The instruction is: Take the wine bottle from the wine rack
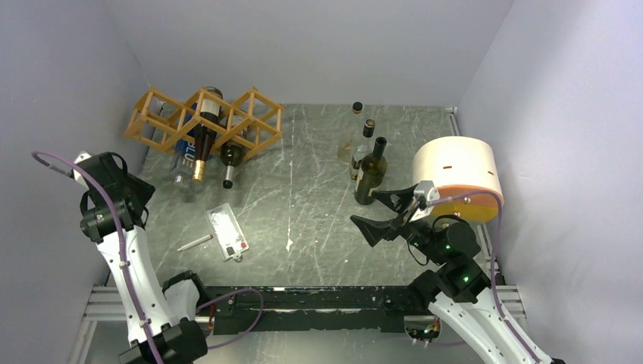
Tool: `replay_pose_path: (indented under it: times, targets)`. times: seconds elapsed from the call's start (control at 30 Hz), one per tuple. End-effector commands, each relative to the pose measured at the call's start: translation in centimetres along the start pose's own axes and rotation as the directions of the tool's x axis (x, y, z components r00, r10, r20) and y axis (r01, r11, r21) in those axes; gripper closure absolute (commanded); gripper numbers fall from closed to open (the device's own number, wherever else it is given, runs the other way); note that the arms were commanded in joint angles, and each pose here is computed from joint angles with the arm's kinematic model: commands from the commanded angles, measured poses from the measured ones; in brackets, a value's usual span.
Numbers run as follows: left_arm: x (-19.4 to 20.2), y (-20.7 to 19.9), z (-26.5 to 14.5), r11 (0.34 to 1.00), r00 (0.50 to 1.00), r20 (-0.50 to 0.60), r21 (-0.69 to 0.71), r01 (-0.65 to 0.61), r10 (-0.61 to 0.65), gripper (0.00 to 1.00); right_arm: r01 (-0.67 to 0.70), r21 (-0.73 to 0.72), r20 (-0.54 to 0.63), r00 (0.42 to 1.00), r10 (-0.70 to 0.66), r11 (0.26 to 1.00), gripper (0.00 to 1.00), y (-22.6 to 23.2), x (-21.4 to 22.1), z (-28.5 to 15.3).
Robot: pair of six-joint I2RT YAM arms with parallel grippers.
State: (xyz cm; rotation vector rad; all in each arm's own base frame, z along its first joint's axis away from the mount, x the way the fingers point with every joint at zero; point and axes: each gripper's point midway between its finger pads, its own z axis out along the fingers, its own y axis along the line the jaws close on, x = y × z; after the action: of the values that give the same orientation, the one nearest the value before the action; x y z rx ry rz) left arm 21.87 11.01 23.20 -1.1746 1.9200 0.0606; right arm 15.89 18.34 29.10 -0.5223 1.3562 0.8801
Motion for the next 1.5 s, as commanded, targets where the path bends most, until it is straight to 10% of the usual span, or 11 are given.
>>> replay_pose_path:
  times: [0.0,0.37,0.57,1.1,1.47]
  targets:
    - [-2.8,-2.2,-2.5,0.996,0.996,0.065,0.071,0.061,-0.066,0.93,-0.038,0.041,0.005,0.999,0.037,0.998,0.0,-0.5,-0.8,0.4]
    - [-6.5,-7.2,-7.7,0.967,0.986,0.142,0.228,-0.117,0.085,0.93,-0.143,0.09,-0.08,0.985,0.151,0.986,0.0,-0.8,-0.8,1.9]
    - [-5.8,-12.5,-10.3,0.844,0.951,0.175,0.441,-0.306,0.254,0.93,-0.12,0.102,-0.063,0.99,0.127,0.988,0.0,-1.1,-1.4,1.7]
    - [5.1,-21.1,-14.5,0.335,0.694,0.247,0.736,-0.588,0.677,0.93,-0.092,0.158,-0.234,0.964,0.128,0.983,0.0,-2.4,1.0,3.5]
    - [18.9,-19.9,-13.8,0.18,0.447,0.11,0.811,-0.557,0.888,0.93,-0.063,-0.019,-0.326,0.944,0.054,0.998,0.0,-0.3,1.2,6.5]
